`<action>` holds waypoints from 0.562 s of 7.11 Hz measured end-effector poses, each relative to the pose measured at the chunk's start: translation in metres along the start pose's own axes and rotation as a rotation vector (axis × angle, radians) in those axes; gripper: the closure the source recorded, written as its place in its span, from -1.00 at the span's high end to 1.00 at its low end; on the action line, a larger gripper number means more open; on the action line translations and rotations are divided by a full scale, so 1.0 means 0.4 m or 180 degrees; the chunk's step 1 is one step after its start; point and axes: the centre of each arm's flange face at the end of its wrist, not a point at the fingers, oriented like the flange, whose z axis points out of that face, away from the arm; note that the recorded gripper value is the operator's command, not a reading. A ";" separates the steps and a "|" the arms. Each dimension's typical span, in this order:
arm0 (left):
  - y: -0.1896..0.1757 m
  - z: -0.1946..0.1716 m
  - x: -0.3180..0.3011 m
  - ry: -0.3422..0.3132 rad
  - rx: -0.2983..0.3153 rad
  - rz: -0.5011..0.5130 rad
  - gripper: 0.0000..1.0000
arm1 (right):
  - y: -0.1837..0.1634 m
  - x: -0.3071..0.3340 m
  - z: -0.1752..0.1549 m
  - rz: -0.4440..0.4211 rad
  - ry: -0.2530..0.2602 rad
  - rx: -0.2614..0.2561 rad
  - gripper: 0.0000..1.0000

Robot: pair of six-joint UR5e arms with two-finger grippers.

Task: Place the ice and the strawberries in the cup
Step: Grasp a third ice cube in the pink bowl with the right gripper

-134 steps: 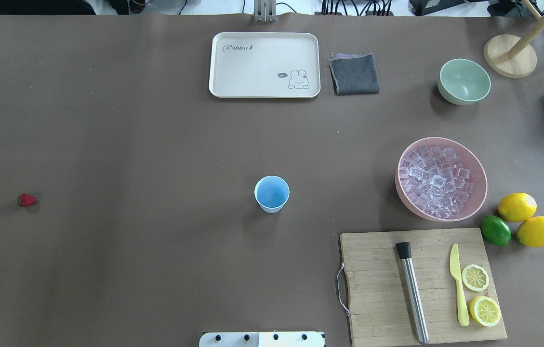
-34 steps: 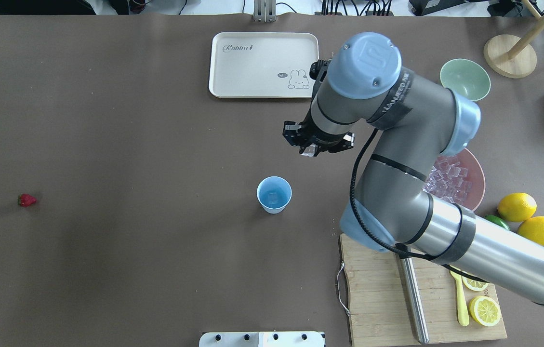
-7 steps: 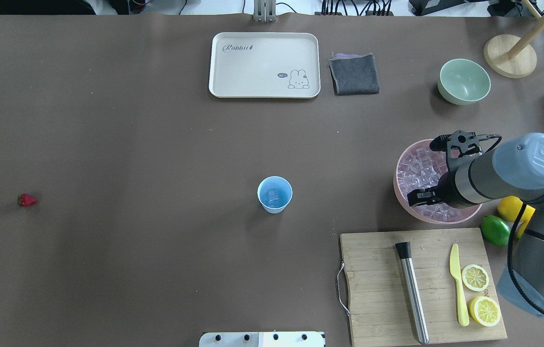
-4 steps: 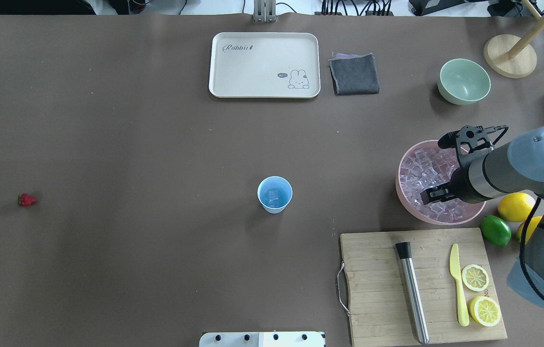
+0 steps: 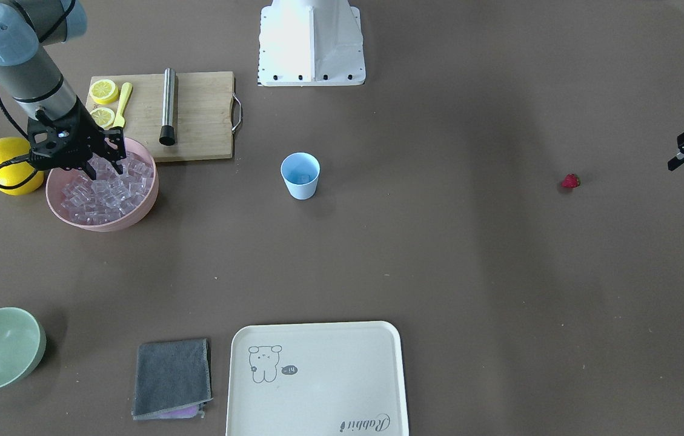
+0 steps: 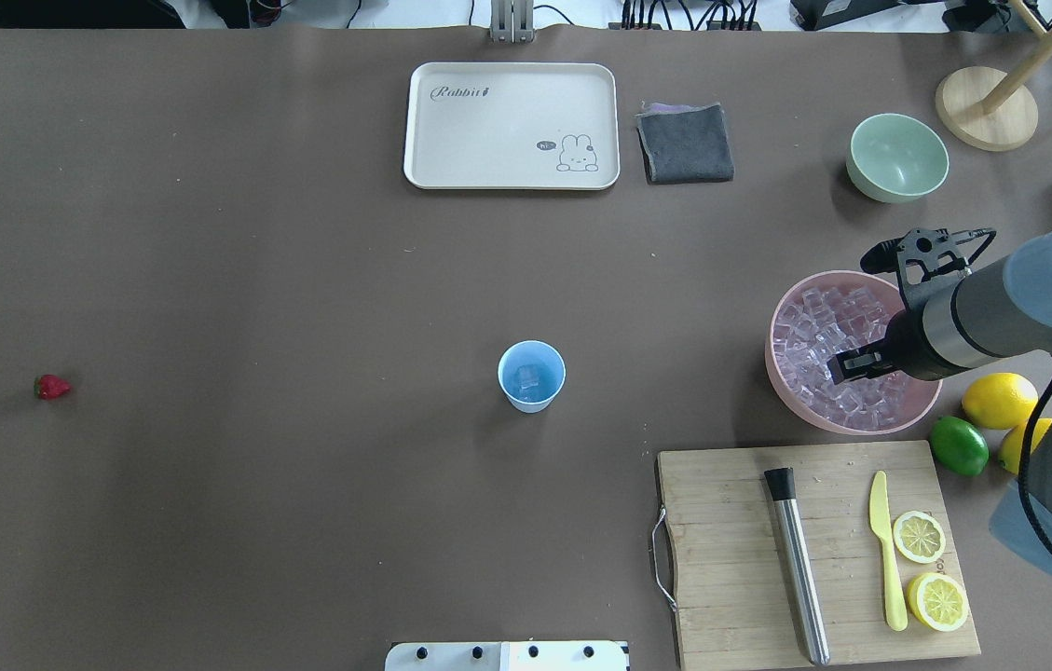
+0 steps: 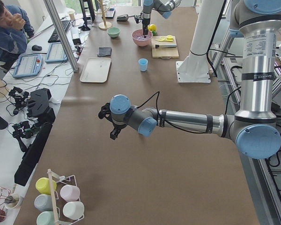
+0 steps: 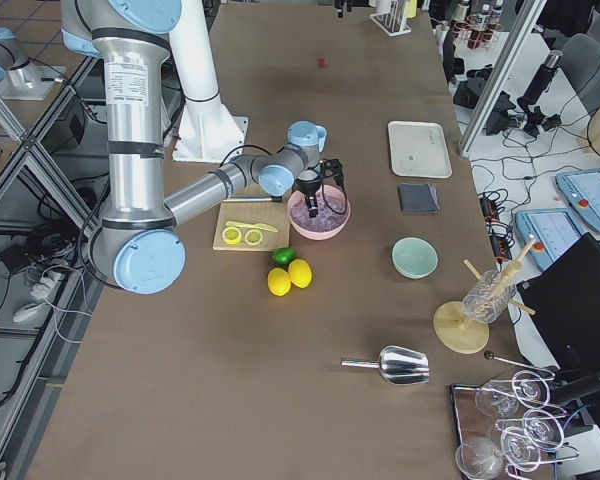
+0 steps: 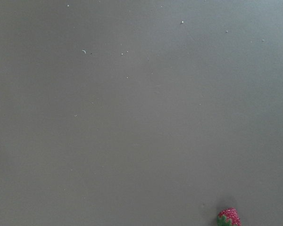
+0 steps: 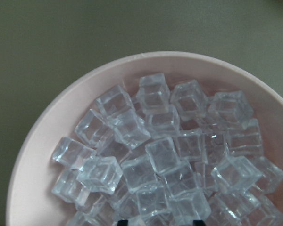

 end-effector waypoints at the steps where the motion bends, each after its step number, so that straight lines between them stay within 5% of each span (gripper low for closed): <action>1: 0.000 0.000 0.000 0.0000 -0.0001 0.0001 0.98 | 0.004 0.012 0.001 -0.0001 0.0017 -0.0009 0.17; 4: 0.000 0.000 0.000 0.0001 -0.0002 0.0000 0.98 | 0.021 0.034 0.003 0.0011 0.0055 -0.0036 0.17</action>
